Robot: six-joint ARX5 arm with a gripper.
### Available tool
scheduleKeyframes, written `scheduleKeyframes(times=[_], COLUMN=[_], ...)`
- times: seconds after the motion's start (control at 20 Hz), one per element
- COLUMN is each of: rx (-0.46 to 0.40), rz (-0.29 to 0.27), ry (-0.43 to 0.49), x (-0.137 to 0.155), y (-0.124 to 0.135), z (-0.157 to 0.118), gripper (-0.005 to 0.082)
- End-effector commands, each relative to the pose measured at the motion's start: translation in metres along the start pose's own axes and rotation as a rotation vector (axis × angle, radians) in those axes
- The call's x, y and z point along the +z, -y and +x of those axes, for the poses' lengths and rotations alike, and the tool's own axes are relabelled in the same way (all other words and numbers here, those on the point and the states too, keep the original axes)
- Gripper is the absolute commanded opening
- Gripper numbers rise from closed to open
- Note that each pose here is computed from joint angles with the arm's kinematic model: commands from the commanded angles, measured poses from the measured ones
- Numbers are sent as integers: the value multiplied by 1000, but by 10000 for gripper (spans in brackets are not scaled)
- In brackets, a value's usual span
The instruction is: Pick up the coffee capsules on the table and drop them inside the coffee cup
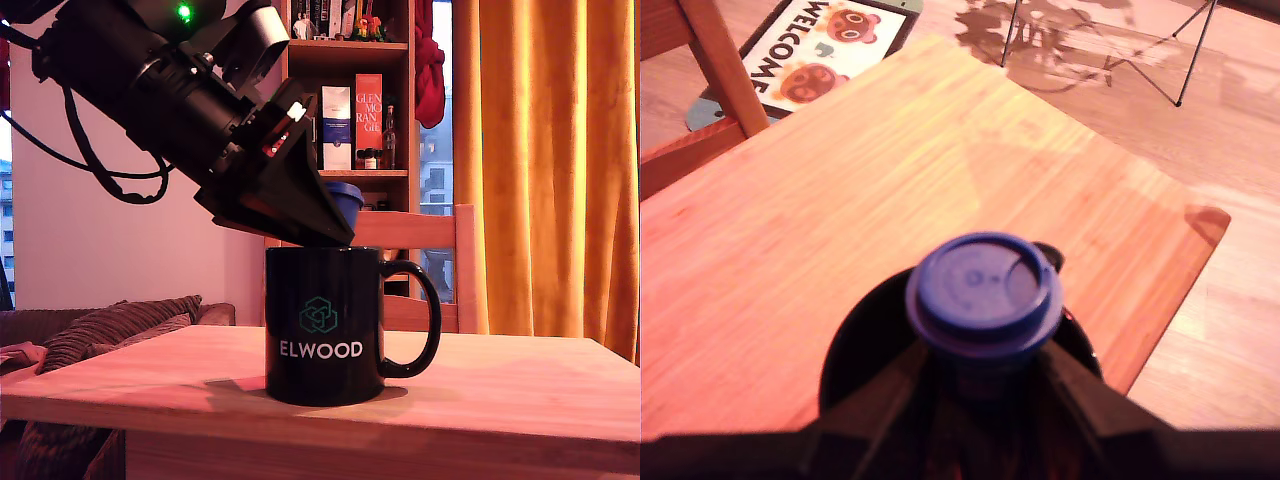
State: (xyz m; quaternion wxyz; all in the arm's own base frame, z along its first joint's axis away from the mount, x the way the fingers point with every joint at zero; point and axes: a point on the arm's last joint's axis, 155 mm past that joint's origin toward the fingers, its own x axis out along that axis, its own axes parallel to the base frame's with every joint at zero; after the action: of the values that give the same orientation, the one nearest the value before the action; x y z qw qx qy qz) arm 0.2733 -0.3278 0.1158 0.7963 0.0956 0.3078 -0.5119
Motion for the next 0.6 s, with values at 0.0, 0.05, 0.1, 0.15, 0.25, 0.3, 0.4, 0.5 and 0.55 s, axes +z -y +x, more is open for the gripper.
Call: scheduleKeyframes(times=[0.0,0.05,0.1,0.15,0.25,0.3,0.4,0.5,0.55], rx=[-10,-11,-10,-10,-10,-10,-11,-24,-33], rz=[-5,-8,-8,-8,-8,-8,-9,-16,-17], ry=[-11,-11,-11,-10,-10,-10,-10,-11,-13], x=[-6,-6,-6,-6,-6,-6,-6,-7,-7], y=[3,3,3,3,3,3,3,6,7], z=[3,3,3,3,3,3,3,3,3], gripper=[126,126,126,126,126,126,127,234,402])
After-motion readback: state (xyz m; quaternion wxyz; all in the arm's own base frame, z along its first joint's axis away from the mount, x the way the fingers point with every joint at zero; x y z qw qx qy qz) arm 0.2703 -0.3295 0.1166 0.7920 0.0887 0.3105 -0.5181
